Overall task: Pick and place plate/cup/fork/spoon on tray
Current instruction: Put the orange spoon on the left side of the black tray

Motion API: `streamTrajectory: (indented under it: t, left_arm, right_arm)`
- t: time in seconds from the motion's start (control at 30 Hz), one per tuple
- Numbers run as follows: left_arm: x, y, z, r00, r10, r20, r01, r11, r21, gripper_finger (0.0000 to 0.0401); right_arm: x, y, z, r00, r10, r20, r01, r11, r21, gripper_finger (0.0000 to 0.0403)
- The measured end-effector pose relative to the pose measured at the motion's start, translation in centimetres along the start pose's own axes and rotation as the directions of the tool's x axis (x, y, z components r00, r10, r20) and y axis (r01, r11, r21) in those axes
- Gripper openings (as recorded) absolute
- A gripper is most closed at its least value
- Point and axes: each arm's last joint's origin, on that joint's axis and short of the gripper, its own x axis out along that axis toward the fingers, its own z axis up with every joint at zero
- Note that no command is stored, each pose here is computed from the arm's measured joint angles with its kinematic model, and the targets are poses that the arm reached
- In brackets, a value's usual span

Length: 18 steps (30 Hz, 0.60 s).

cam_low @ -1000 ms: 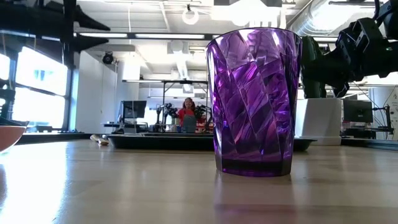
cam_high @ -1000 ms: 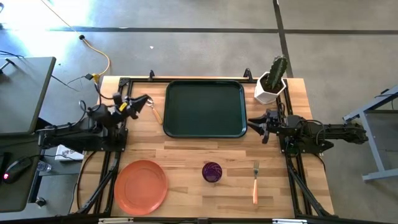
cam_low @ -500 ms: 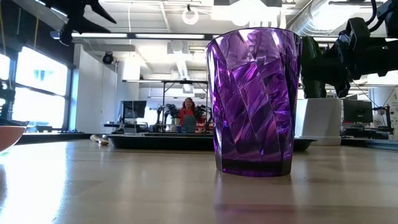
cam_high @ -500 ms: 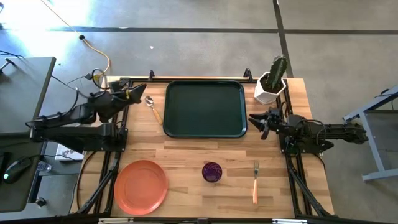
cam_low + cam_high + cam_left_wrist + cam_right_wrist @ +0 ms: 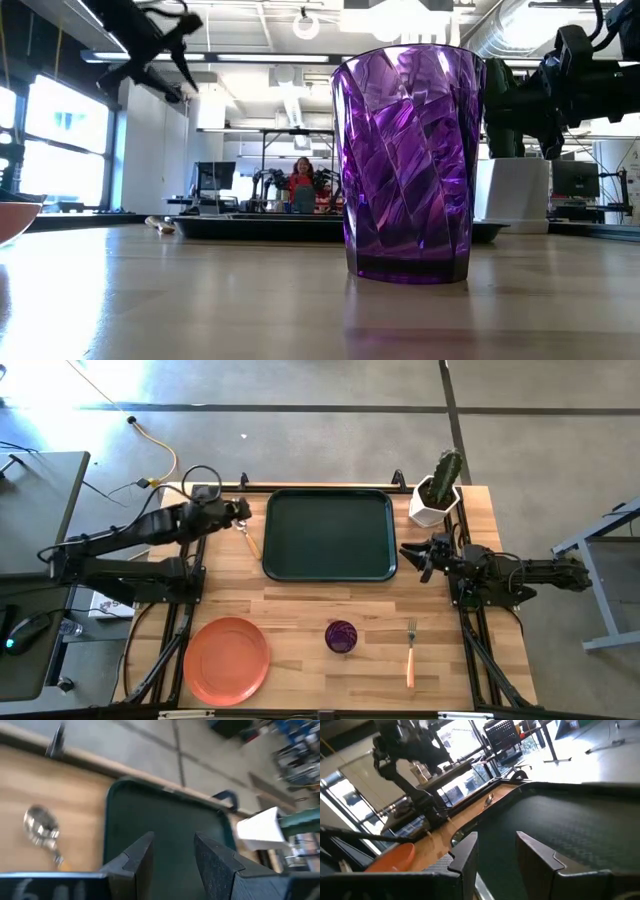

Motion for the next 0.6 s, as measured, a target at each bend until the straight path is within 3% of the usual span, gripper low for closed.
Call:
streamTrajectory:
  t: [0.2, 0.47, 0.6]
  left_arm:
    - [2.2, 1.1, -0.3, 0.978, 0.163, -0.130, -0.172, 0.983, -0.059, 0.0129]
    - [5.0, 1.4, -0.8, 0.940, 0.287, -0.183, -0.302, 0.951, -0.061, 0.0129]
    - [6.5, 1.7, -1.5, 0.900, 0.352, -0.257, -0.375, 0.926, -0.045, 0.0129]
  right_arm:
    - [0.0, 0.0, 0.0, 1.000, 0.009, -0.006, -0.008, 0.994, 0.110, 0.0122]
    - [0.0, 0.2, -0.1, 0.997, 0.061, -0.037, -0.054, 0.985, 0.163, 0.0122]
    - [0.0, 0.2, -0.1, 0.996, 0.076, -0.046, -0.065, 0.977, 0.203, 0.0122]
